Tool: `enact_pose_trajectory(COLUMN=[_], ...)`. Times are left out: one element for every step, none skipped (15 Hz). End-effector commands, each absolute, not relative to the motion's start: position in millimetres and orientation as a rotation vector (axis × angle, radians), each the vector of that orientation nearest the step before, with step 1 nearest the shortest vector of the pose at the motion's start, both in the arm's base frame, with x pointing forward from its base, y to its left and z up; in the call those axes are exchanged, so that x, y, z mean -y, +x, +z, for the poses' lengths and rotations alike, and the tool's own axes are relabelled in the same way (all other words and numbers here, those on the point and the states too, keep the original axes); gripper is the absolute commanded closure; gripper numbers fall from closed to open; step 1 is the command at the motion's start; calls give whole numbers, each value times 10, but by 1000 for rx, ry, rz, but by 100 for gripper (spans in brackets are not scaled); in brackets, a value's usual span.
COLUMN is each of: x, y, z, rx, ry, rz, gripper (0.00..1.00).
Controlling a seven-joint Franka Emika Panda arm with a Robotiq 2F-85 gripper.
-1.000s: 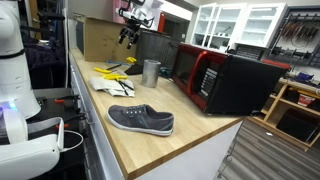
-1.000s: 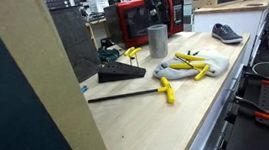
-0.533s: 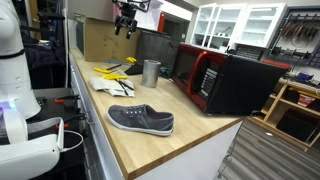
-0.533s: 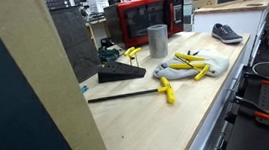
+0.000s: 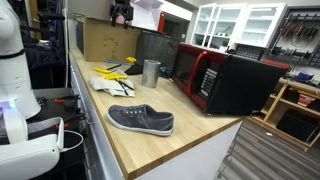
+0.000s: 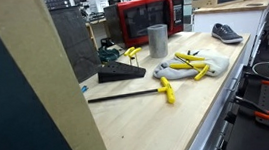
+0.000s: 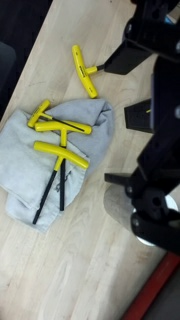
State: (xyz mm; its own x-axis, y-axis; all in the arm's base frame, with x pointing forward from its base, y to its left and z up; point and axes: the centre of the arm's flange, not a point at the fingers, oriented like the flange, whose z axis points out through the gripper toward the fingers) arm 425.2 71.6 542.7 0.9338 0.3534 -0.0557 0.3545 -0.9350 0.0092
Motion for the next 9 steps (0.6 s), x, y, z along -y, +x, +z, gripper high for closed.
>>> enact_pose_trajectory(x=[-550,-651,-622,-601,-589,-588,-589,-590,-589], y=[3877,4115,4048,3996,3965,3949,3943,3943,3945], z=[5502,5498,5522,5540,5545,5547,5542,5534,5525], rx=[-590,-552,-551,-557,-561,-562,-563,-563,-562], ry=[3053,3069,3070,3069,3068,3068,3068,3068,3068], rz=[27,-41,-28,-16,-9,-5,-5,-5,-6], gripper=[0,0,0,0,0,0,0,0,0])
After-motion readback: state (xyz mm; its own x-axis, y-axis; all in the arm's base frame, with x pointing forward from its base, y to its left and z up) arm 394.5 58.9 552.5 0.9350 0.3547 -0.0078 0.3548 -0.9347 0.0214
